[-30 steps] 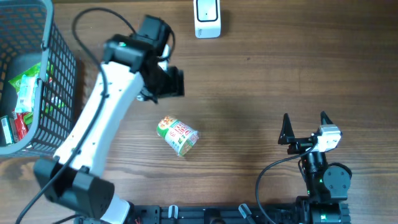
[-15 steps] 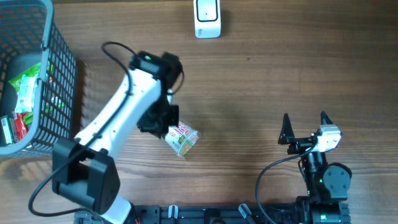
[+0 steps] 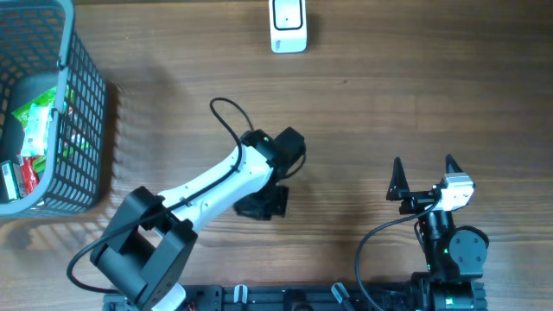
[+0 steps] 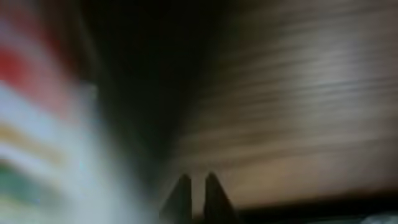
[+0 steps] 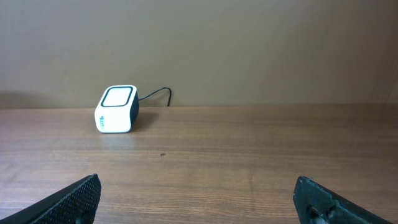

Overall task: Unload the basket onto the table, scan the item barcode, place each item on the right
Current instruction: 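Regrasp the noodle cup on the table with the left gripper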

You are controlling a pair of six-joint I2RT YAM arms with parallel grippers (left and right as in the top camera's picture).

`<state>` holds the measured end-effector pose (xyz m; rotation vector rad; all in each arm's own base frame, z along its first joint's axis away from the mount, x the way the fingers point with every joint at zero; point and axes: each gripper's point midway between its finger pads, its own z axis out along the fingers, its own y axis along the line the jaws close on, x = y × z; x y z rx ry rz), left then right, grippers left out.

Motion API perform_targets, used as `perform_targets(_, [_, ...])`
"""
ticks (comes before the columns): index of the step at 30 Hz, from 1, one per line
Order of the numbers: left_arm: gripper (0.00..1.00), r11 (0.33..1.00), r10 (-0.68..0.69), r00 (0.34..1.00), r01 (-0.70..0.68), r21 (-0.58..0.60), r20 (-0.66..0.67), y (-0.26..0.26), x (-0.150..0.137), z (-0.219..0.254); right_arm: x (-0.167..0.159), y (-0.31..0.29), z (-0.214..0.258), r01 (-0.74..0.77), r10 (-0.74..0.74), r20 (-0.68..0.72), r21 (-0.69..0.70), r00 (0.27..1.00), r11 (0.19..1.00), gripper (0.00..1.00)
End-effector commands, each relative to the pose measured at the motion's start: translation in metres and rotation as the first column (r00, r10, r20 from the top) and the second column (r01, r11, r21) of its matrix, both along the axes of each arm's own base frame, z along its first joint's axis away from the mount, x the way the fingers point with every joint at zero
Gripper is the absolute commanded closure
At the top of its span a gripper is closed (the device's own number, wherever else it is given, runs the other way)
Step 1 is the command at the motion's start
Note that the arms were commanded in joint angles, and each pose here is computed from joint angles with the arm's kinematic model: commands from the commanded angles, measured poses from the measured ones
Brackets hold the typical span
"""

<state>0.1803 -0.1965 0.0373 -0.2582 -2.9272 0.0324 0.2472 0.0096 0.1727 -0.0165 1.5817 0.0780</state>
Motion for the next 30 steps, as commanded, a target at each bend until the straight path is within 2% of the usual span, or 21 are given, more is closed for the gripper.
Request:
perform_targets(1, [0.81,0.993,0.057,0.989,-0.043,-0.108,0.134,-0.028,0.033,-0.003,0.0,-0.001,0.002,0.005,-0.004,0.009,-0.012,1.0,1.0,0.0])
perform_targets(3, [0.74,0.988,0.066,0.975,-0.033,-0.154,0.212,-0.04,0.052,-0.002,0.0,-0.001,0.002,0.005,-0.004,0.009,-0.012,1.0,1.0,0.0])
perform_targets(4, [0.65,0.984,0.073,0.963,-0.028,-0.175,0.259,-0.046,0.064,0.0,0.0,-0.001,0.002,0.005,-0.004,0.009,-0.012,1.0,1.0,0.02])
perform_targets(8, [0.55,0.96,0.118,0.908,0.0,-0.281,0.403,-0.073,0.102,0.013,0.0,-0.001,0.002,0.005,-0.004,0.009,-0.012,1.0,1.0,0.0])
perform_targets(9, [0.51,0.952,0.117,0.898,0.019,-0.304,0.424,-0.08,0.11,0.029,0.0,-0.001,0.002,0.005,-0.004,0.009,-0.012,1.0,1.0,0.0])
perform_targets(15, [0.2,0.975,0.129,0.874,-0.026,-0.22,0.468,-0.049,0.127,0.099,0.0,-0.001,0.002,0.005,-0.004,0.009,-0.012,1.0,1.0,0.0])
perform_targets(18, [0.12,0.986,0.159,0.845,-0.107,-0.129,0.511,-0.011,0.137,0.114,0.0,-0.001,0.002,0.005,-0.004,0.009,-0.012,1.0,1.0,0.0])
perform_targets(21, [0.12,0.976,0.206,0.831,-0.215,-0.042,0.517,0.033,0.147,0.11,0.0,-0.001,0.002,0.005,-0.004,0.009,-0.012,1.0,1.0,0.0])
perform_targets(25, [0.16,0.931,0.327,0.806,-0.363,-0.024,0.494,0.08,0.159,0.088,0.0,-0.001,0.002,0.005,-0.004,0.009,-0.012,1.0,1.0,0.0])
perform_targets(27, [0.24,0.905,0.378,0.789,-0.425,-0.012,0.484,0.104,0.164,0.077,0.0,-0.001,0.002,0.005,-0.004,0.009,-0.012,1.0,1.0,0.0])
perform_targets(30, [0.48,0.865,0.455,0.769,-0.501,-0.018,0.449,0.133,0.164,0.062,0.0,-0.001,0.002,0.005,-0.004,0.009,-0.012,1.0,1.0,0.0])
